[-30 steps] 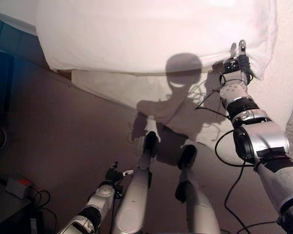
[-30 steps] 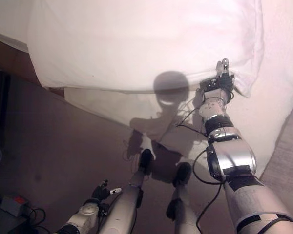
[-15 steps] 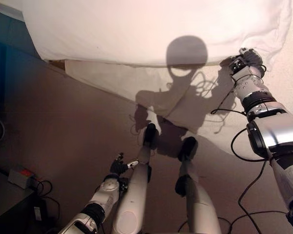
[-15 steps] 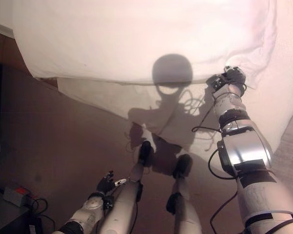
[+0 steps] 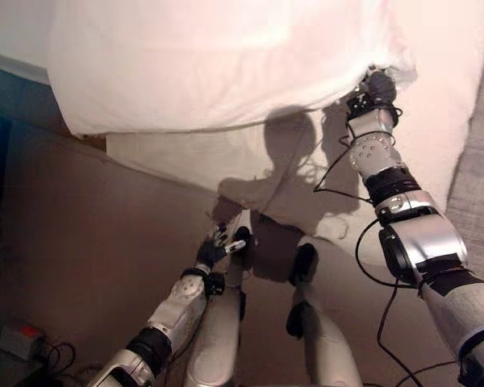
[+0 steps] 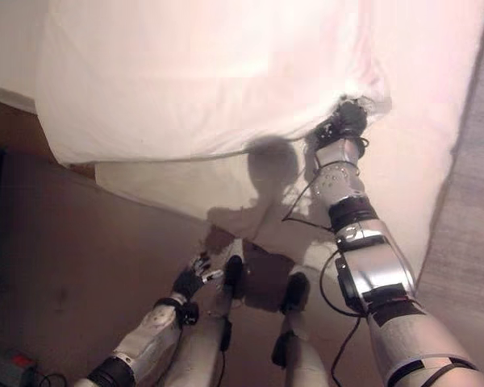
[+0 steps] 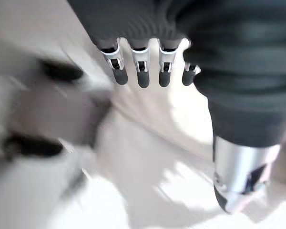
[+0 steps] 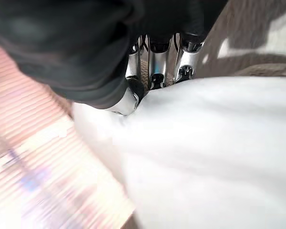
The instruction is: Make the bed
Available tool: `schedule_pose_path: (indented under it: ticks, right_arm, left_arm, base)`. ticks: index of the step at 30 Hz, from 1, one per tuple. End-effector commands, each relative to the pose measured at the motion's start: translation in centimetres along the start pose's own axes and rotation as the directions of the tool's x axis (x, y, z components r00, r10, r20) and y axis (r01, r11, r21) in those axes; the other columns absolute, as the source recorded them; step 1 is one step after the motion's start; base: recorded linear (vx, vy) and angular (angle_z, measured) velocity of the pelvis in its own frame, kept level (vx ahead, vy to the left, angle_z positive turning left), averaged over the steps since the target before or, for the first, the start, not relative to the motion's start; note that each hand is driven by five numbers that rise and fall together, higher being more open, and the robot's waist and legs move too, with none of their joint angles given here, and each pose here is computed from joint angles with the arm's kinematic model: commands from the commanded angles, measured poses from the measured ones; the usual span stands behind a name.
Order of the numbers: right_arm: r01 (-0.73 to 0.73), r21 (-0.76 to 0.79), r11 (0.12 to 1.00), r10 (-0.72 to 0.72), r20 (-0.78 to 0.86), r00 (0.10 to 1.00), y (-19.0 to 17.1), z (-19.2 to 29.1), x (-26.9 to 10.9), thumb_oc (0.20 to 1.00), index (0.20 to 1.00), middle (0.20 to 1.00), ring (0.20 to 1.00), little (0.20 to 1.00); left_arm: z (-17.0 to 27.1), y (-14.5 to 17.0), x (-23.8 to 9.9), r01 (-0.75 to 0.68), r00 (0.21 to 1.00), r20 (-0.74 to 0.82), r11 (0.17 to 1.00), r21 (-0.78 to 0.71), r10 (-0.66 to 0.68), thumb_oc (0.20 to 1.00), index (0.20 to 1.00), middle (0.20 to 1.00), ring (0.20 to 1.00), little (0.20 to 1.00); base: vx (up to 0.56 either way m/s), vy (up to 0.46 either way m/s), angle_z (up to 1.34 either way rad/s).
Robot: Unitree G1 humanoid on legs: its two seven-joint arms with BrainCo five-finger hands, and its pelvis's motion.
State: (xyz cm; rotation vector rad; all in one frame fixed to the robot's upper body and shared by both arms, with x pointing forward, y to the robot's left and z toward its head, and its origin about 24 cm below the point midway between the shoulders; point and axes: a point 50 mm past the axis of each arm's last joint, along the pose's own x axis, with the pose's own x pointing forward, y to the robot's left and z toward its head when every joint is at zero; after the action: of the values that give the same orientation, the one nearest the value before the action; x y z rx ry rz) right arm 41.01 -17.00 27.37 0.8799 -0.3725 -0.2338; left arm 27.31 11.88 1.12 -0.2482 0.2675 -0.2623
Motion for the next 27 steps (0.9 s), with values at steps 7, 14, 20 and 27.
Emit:
schedule_pose_path:
  ticks: [7, 14, 20, 27]
  right_arm:
    - [-0.108, -0.006, 0.994, 0.108, -0.005, 0.994, 0.1, -1.5, -1.4, 0.200, 0.200, 0.200, 0.200, 0.200]
    - [-0.067, -0.016, 0.998, 0.064, -0.160, 0.985, -1.8, -5.7, -3.1, 0.200, 0.200, 0.200, 0.200, 0.200]
    - [-0.056, -0.018, 0.998, 0.050, -0.247, 0.968, -3.5, -8.7, -5.8, 0.200, 0.200, 0.200, 0.200, 0.200]
    - [0.008, -0.017, 1.000, -0.012, -0.290, 0.957, -6.1, -10.3, -8.1, 0.200, 0.200, 0.200, 0.200, 0.200]
  left_arm:
    - [1.3, -6.0, -1.2, 0.285, 0.958, 0.065, 0.897, -0.339, -0.280, 1.000, 1.000, 1.000, 1.000, 1.000]
    - [2.6, -8.8, 0.1, 0.268, 0.958, 0.065, 0.800, -0.537, -0.278, 1.000, 1.000, 1.000, 1.000, 1.000]
    - [5.2, -6.2, 3.6, 0.073, 0.994, 0.110, 0.713, -0.697, 0.005, 1.000, 1.000, 1.000, 1.000, 1.000]
    - [10.4, -3.2, 6.0, -0.029, 0.938, 0.172, 0.560, -0.828, 0.302, 1.000, 1.000, 1.000, 1.000, 1.000]
  base:
    - [0.00, 0.019, -0.10]
    - [0.00, -0.009, -0.09]
    - [0.01, -0.025, -0.08]
    - [0.00, -0.025, -0.05]
